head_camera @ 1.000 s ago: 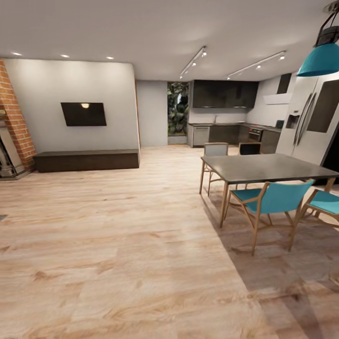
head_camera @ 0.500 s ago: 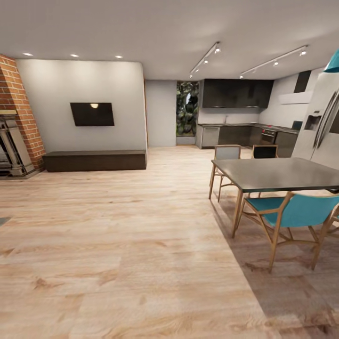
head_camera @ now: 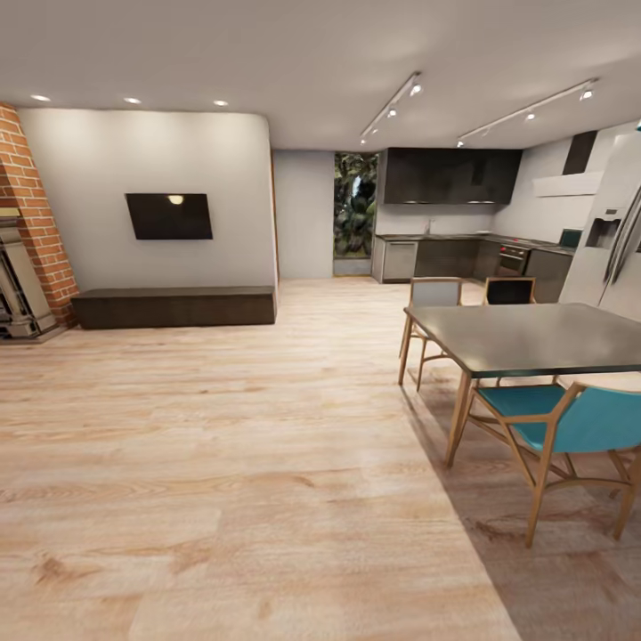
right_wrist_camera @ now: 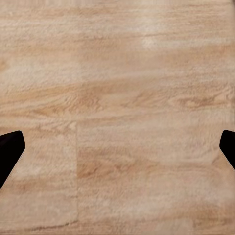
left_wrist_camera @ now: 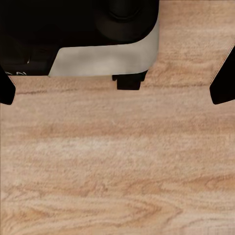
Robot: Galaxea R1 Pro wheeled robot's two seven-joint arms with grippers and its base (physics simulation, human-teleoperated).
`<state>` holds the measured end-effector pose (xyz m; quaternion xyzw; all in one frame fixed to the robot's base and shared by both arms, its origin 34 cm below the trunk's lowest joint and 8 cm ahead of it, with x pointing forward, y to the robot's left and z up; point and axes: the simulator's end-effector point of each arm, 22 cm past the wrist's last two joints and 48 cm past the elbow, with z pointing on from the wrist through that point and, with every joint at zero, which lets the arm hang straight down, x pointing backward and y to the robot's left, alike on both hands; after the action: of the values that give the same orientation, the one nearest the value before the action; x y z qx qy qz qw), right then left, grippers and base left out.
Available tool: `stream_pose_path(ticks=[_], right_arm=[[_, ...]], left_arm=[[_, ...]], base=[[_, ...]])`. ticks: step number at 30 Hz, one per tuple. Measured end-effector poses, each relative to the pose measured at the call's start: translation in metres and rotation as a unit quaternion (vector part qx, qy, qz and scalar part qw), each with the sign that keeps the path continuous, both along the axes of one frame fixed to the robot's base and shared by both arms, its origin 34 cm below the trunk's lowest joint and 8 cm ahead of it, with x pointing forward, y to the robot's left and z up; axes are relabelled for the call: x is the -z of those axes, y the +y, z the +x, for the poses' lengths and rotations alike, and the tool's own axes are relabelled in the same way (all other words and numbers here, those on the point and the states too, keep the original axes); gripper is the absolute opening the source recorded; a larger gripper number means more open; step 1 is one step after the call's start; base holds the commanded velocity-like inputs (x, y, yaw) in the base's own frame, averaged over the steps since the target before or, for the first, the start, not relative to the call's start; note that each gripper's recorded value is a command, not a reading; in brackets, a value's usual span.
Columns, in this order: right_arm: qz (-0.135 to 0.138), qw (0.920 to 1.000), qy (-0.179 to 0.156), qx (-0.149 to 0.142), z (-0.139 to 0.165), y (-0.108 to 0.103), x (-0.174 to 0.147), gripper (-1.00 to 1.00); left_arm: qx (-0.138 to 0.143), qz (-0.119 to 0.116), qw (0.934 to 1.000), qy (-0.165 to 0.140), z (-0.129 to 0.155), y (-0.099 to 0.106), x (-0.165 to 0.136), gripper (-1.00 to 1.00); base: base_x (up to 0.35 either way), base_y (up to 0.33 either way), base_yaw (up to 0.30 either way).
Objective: In the kitchen, take the Vidalia onion out of the sink, dice it on the chopping board with the paring knife, put the diced onion into the bowl on the countertop, then place both the paring knife and the chopping board into the sink.
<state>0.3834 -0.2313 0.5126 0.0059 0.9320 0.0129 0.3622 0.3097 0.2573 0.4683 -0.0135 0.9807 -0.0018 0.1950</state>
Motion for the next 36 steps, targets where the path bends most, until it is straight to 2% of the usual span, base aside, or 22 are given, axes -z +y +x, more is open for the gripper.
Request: stream_pose_path(ticks=[36], right_arm=[[0.0,1.0,0.0,0.0,0.0001,0.0003,-0.0001,1.0]], left_arm=[[0.0,0.0,1.0,0.0,0.0,0.0,0.0,1.0]], base=[[0.346,0.0,0.0]])
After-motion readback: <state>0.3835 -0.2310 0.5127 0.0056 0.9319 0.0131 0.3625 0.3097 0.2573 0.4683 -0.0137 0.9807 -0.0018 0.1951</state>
